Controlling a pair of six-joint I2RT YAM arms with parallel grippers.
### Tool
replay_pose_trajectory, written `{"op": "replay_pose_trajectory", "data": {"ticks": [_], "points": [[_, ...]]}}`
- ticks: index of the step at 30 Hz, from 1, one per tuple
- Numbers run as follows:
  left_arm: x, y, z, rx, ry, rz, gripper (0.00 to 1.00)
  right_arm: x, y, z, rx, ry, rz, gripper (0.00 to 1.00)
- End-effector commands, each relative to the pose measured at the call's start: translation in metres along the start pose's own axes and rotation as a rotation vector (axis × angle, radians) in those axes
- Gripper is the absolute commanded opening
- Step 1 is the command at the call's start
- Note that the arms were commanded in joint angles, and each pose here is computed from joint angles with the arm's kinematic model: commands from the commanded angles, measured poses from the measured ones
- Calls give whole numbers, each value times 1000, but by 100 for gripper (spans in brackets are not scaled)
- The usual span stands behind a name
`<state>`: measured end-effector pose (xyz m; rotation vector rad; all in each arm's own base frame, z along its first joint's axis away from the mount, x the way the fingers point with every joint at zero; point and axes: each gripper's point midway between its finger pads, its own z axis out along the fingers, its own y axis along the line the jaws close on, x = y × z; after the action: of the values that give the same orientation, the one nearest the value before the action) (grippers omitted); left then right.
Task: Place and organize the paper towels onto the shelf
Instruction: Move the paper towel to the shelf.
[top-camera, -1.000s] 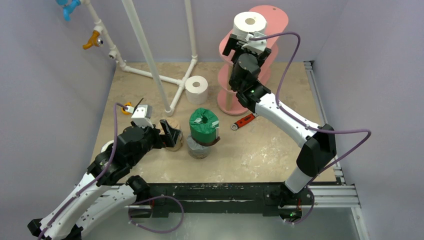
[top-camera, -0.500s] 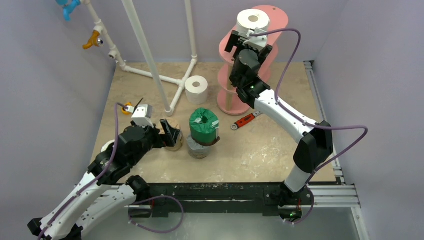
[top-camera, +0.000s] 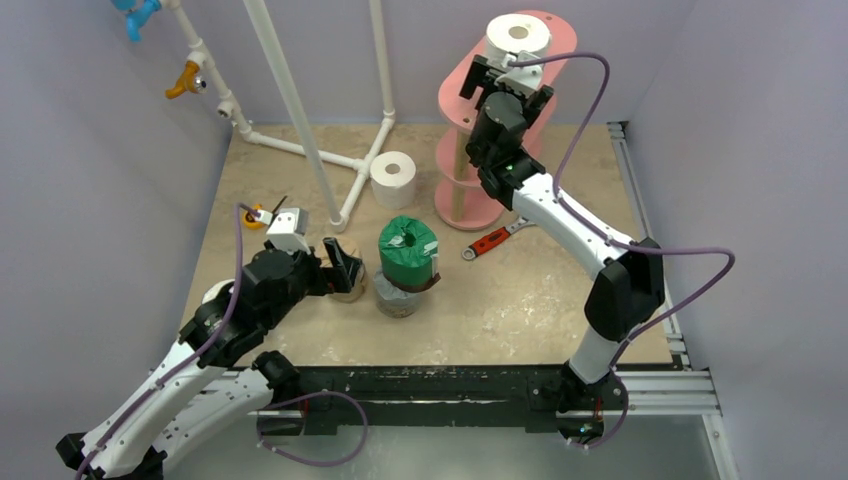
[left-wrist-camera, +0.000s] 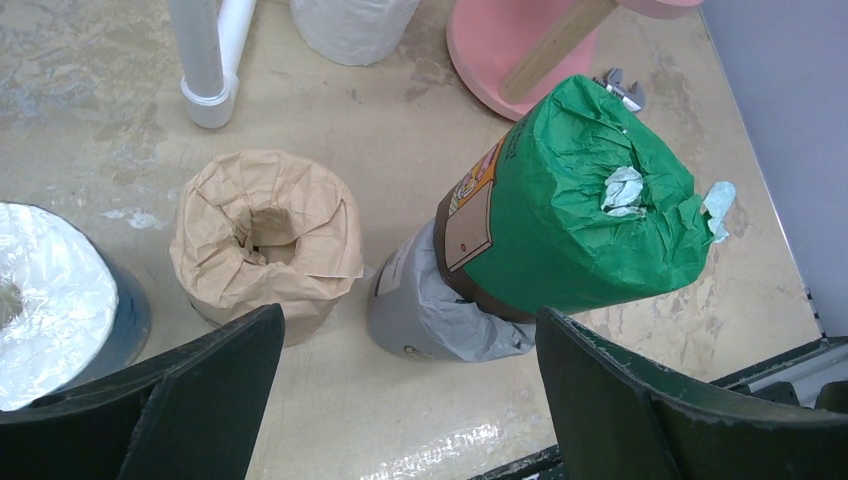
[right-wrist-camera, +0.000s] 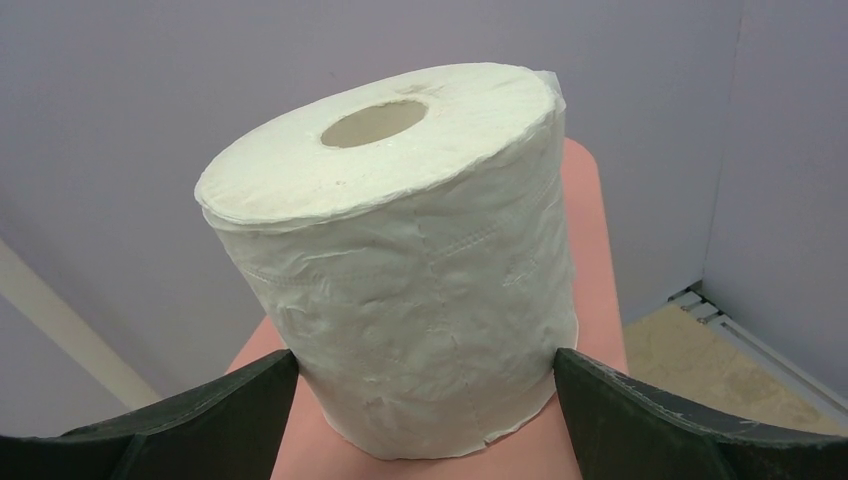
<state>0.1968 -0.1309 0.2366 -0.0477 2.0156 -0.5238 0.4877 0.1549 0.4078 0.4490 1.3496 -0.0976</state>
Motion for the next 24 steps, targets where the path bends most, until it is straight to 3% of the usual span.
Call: {"op": "replay_pose_trajectory", "data": {"ticks": [1, 24], "points": [[-11, -7, 0, 23, -37, -6, 95, -9, -7, 10, 43, -16, 6, 99], [-9, -10, 7, 26, -25, 2, 95, 1, -7, 44, 55, -19, -23, 99]]}}
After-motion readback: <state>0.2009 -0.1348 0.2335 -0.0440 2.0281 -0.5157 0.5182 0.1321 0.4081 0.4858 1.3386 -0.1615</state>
